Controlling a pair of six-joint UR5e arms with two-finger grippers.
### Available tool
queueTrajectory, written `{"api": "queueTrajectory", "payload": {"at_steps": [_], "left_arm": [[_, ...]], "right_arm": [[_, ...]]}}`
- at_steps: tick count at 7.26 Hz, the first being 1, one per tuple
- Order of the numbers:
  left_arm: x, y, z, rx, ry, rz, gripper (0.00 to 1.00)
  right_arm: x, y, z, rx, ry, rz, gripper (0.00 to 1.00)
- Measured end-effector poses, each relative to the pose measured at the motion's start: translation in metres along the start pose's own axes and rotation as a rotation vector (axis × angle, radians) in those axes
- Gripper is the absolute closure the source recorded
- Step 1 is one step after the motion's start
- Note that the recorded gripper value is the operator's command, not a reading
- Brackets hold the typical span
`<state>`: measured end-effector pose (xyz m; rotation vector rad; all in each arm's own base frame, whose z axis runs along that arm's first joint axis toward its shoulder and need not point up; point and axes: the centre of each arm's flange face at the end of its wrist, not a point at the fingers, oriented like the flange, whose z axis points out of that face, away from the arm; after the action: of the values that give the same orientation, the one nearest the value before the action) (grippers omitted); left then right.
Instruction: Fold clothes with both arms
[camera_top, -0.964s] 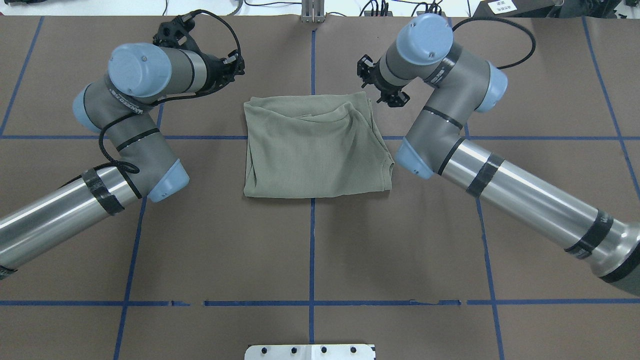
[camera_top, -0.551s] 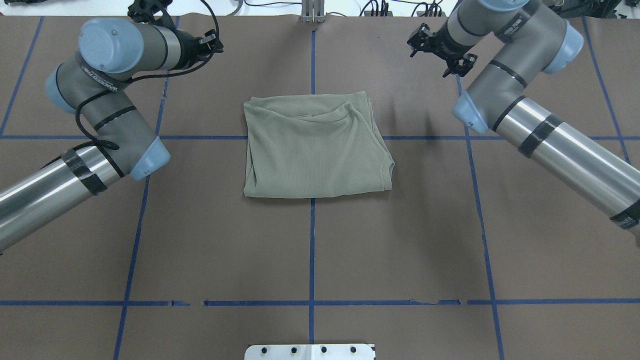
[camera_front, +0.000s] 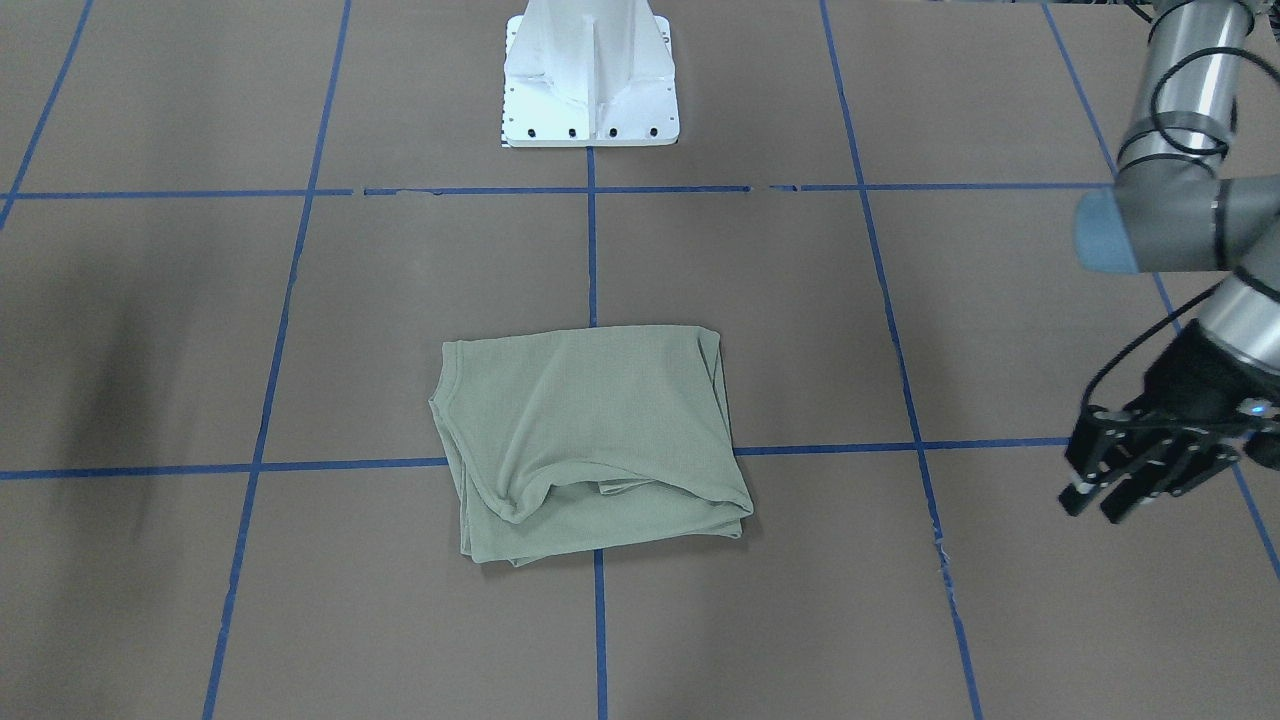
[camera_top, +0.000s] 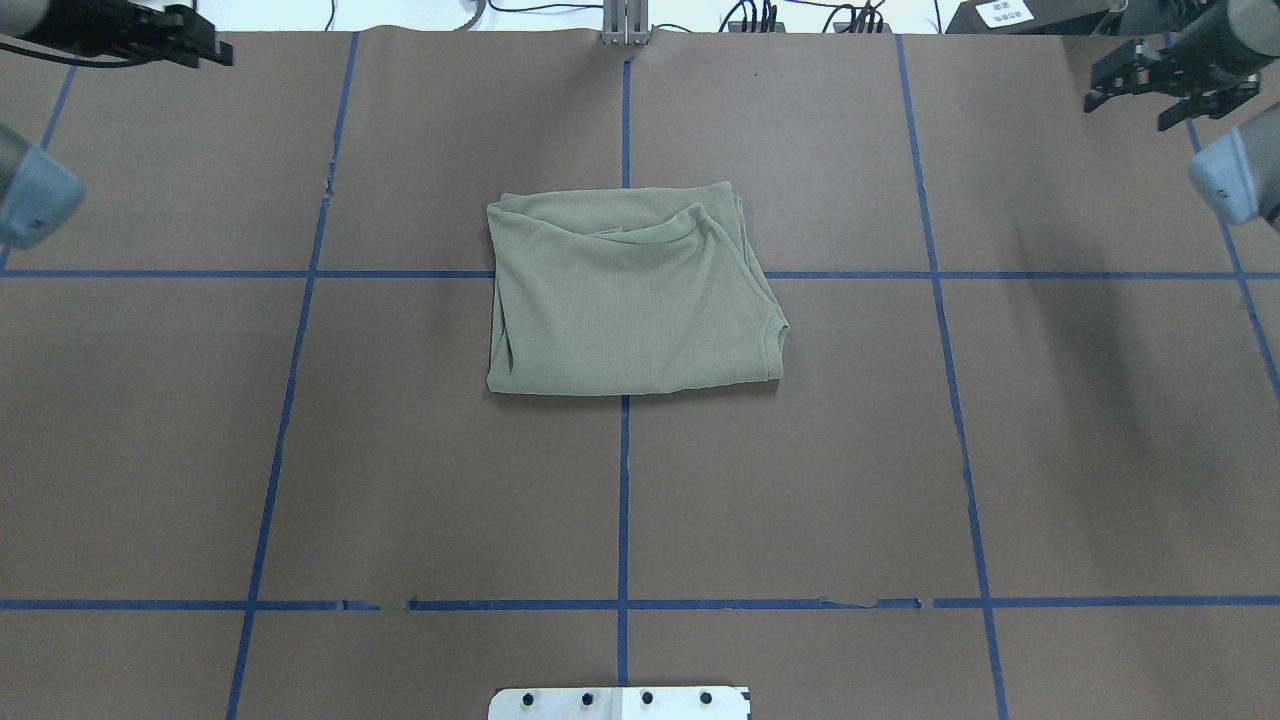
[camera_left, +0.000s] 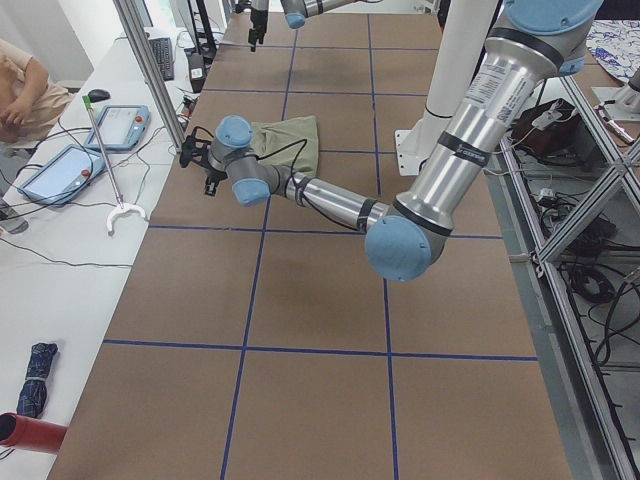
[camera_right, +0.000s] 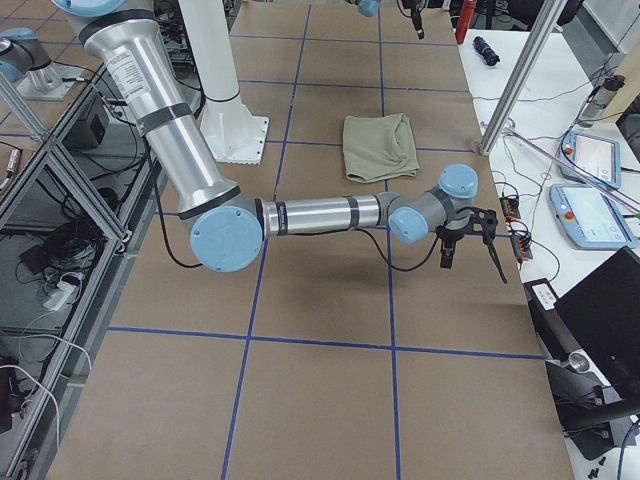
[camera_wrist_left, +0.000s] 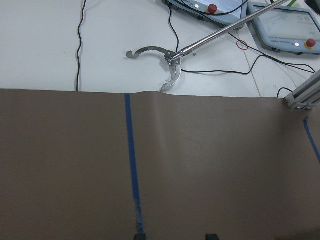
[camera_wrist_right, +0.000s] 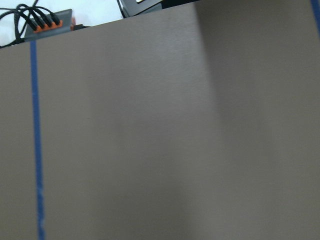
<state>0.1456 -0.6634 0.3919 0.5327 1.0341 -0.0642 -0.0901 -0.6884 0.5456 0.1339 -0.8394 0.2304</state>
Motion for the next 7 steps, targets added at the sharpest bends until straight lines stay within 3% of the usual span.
{"api": "queueTrajectory", "payload": {"at_steps": [2, 3, 5, 7], "left_arm": [[-0.058, -0.017, -0.080, -0.060, -0.070, 0.162, 0.48], [-0.085, -0.020, -0.105, -0.118, -0.124, 0.214, 0.00], [-0.132, 0.005, -0.127, -0.283, -0.197, 0.144, 0.00], [-0.177, 0.092, -0.135, -0.378, -0.187, 0.053, 0.00]], "right_arm": [[0.105, 0.007, -0.050, -0.031, 0.044, -0.123, 0.00], [0.134, 0.017, -0.063, -0.055, 0.059, -0.161, 0.00], [0.143, 0.045, -0.084, -0.113, 0.075, -0.188, 0.00], [0.135, 0.076, -0.101, -0.145, 0.082, -0.206, 0.00]]}}
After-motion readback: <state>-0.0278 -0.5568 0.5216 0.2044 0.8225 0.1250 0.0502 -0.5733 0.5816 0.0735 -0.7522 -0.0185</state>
